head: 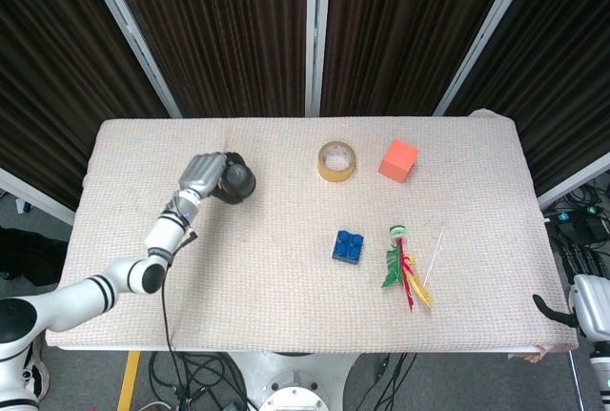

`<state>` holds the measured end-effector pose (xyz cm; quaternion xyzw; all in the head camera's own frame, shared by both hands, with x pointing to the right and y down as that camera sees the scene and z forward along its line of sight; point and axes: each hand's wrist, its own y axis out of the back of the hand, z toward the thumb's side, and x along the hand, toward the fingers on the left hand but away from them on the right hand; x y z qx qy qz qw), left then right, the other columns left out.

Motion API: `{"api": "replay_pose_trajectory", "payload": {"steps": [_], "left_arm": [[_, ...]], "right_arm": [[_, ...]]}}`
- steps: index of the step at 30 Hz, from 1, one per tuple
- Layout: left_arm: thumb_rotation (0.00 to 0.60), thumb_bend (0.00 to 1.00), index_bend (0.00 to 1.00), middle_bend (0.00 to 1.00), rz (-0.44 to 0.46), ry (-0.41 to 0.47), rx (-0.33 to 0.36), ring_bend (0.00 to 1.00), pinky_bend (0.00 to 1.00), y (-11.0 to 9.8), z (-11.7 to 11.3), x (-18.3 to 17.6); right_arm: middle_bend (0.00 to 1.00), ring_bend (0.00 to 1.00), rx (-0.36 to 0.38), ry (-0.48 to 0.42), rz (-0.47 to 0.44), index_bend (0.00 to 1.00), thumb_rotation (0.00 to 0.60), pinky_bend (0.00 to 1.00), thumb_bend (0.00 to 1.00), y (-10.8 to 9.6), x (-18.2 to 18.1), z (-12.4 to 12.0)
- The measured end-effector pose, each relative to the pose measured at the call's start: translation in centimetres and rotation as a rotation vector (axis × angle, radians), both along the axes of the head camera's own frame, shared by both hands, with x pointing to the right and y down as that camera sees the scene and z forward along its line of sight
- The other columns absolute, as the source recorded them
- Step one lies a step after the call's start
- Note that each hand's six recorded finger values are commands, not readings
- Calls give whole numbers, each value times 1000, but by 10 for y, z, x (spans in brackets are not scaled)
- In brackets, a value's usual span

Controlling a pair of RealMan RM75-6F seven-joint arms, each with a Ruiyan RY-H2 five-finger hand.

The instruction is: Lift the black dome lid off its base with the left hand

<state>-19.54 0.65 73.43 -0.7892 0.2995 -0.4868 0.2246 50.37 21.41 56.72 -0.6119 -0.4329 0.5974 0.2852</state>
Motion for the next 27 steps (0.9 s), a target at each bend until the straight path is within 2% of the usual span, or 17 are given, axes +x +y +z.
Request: {"api": "replay_pose_trajectory", "payload": {"steps": [4,6,8,11,13,18,20,23,25,27], "left_arm": [[600,191,448,469,181,138,-81,319,409,55,-18,58],[600,190,448,469,260,203,-85,319,409,75,-34,83],[600,191,447,450,290,233,-74,319,402,81,-43,93],[600,190,447,408,253,225,-35,319,392,69,-43,91],[600,191,447,411,171,178,4,315,392,45,-33,75],[600,190,447,444,-107,-16,124,309,392,-31,-11,-11],[600,190,447,445,-160,-72,154,309,392,-47,-10,-37],[600,190,447,450,-178,-116,163,309,389,-54,-8,-59],[600,190,447,456,-152,-108,135,309,389,-48,-5,-56],[600,190,447,463,-97,-67,85,310,390,-31,-3,-38]], "right_arm": [[10,0,5,2,4,0,600,0,188,-1,1,-2],[10,0,8,2,6,0,600,0,189,-1,2,-2],[10,0,8,1,6,0,600,0,189,-1,2,-3],[10,0,12,0,3,0,600,0,187,0,2,-4],[10,0,18,1,4,0,600,0,187,-1,2,-6],[10,0,12,2,9,0,600,0,189,0,3,-4],[10,0,4,0,4,0,600,0,189,1,2,-2],[10,0,1,-2,0,0,600,0,188,1,1,-1],[11,0,6,-2,0,0,600,0,188,1,1,-2],[11,0,10,-2,2,0,600,0,188,1,2,-3]]}}
